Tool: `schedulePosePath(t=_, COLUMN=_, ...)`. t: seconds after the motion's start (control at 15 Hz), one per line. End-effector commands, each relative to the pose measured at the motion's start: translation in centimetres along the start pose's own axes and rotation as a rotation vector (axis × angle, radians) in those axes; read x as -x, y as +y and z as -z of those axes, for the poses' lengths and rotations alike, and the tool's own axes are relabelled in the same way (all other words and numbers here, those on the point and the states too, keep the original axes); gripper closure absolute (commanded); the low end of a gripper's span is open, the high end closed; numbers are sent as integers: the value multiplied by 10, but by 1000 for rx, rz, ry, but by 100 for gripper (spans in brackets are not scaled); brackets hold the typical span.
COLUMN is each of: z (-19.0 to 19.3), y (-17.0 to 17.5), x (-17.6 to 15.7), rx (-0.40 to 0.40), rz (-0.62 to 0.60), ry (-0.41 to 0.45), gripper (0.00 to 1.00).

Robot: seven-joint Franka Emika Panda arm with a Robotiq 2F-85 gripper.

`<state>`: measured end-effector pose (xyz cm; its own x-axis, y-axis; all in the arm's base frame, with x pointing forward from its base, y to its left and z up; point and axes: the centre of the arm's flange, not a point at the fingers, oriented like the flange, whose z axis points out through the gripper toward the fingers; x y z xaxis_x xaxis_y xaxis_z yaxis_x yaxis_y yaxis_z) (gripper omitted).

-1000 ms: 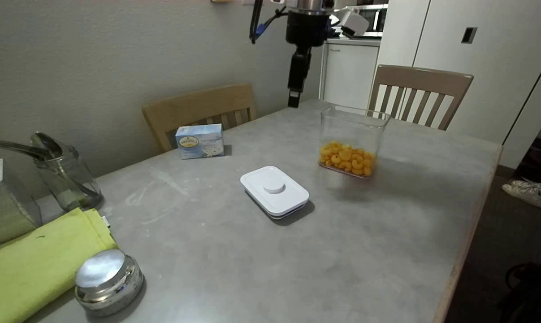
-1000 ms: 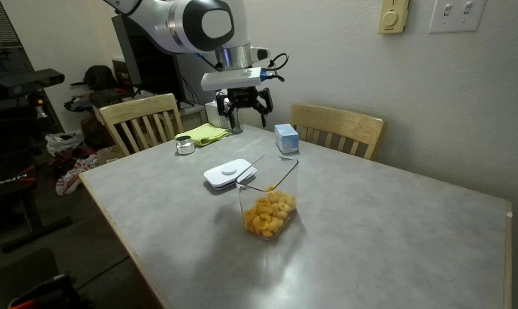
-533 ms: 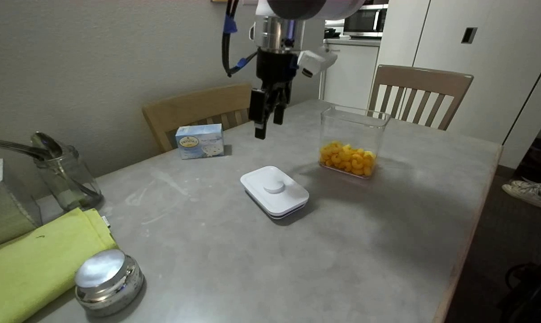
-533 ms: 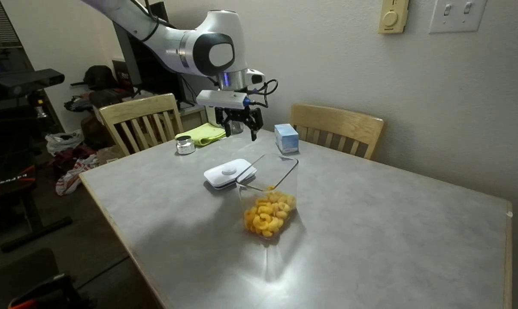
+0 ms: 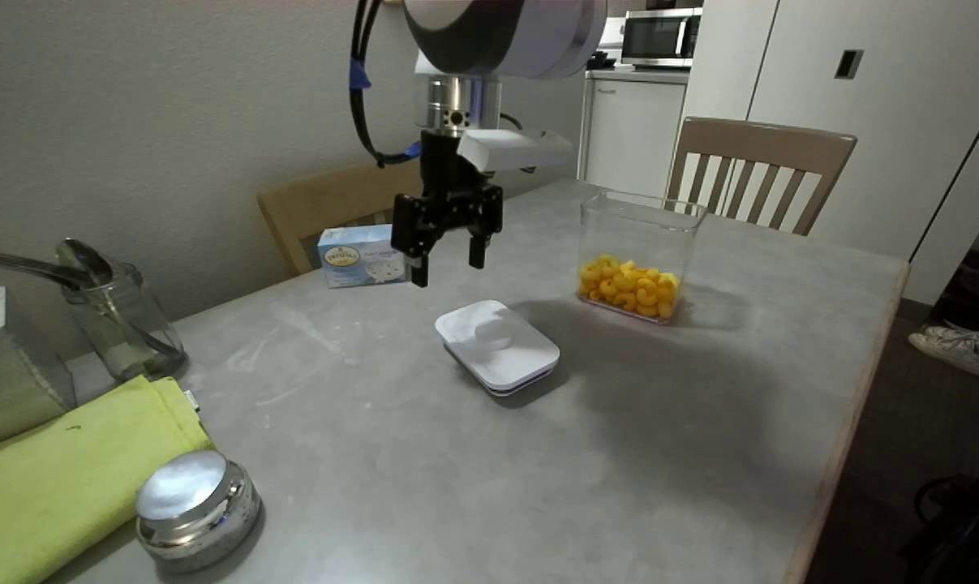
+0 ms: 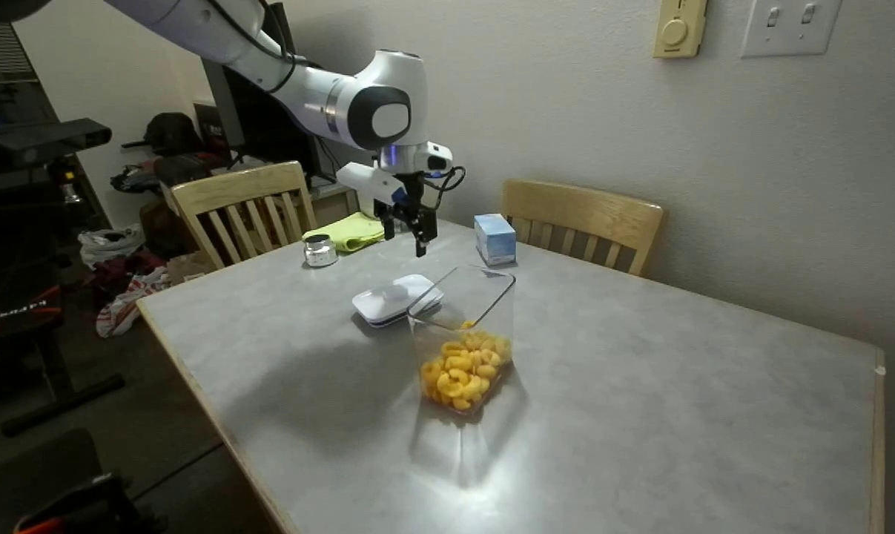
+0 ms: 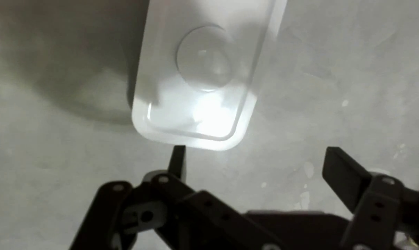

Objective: Put the white lid on top of the food container

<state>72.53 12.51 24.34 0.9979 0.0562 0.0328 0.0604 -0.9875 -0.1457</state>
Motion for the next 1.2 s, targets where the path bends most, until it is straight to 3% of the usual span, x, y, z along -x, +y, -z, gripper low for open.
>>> schedulePosePath(t=0.0, z=-2, y=-4, x=-2, rx=-11, rz=-17, ry=1, gripper=0)
schedulePosePath(t=0.4, z=-5, y=-9, x=-1, rx=-40, rz=-40, ry=-22, gripper=0)
schedulePosePath(t=0.73, z=-23, y=-18, x=19, rx=-30, rz=-90, ry=-136, gripper=0)
schedulePosePath(t=1.13, z=-32, y=-22, x=43, rx=79, rz=-239, ry=-250, gripper=0)
